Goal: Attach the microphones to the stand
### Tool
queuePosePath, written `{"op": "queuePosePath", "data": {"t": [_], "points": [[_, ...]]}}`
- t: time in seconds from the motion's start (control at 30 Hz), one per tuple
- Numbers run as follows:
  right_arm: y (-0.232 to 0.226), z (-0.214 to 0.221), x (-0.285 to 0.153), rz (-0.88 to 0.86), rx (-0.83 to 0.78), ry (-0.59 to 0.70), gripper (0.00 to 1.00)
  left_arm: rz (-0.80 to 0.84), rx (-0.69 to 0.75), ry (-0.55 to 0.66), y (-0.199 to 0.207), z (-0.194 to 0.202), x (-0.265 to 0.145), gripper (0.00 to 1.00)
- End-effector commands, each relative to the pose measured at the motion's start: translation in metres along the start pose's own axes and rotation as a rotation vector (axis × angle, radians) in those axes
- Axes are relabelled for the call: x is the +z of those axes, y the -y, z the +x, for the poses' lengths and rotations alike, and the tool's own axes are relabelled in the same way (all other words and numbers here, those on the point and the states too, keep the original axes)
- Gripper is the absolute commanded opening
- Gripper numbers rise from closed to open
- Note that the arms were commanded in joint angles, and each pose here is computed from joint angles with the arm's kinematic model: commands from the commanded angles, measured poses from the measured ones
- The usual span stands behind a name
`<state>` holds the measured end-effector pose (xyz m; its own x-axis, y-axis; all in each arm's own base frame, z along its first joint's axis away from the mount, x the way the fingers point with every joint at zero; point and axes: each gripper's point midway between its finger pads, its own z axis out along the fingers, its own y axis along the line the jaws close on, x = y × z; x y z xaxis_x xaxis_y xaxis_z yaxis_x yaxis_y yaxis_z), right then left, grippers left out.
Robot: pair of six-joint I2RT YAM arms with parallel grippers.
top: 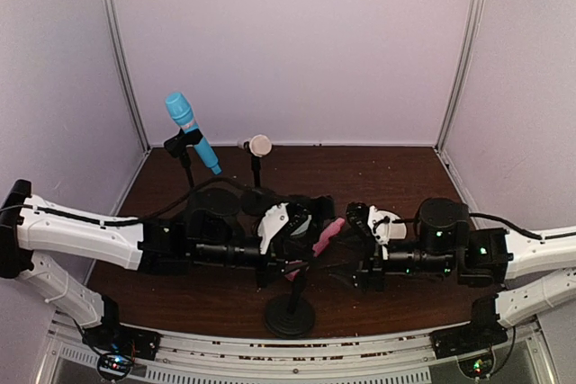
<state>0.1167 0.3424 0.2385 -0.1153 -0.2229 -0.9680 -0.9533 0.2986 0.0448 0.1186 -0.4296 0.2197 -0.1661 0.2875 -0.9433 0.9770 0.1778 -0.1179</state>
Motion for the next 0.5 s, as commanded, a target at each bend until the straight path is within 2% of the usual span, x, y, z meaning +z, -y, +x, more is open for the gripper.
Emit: {"op": "queuePosePath", "data": {"t": [0.0,0.17,0.3,0.47], "points": [[0.031,0.021,0.005,0.172,-0.108,-0.182,0.66,-0.076,0.025,0.133,-0.008,-0.034,-0.035,0.00],[0.048,0.028,0.024,0.254,-0.175,-0.332,0.62,-0.163,0.011,0.129,-0.020,-0.020,-0.058,0.00],[0.042,0.039,0.044,0.191,-0.230,-0.443,0.62,-0.238,-0.001,0.141,-0.033,-0.012,-0.075,0.00],[0.040,0.064,0.062,0.139,-0.310,-0.608,0.67,-0.317,-0.022,0.170,-0.048,-0.004,-0.094,0.00]]}}
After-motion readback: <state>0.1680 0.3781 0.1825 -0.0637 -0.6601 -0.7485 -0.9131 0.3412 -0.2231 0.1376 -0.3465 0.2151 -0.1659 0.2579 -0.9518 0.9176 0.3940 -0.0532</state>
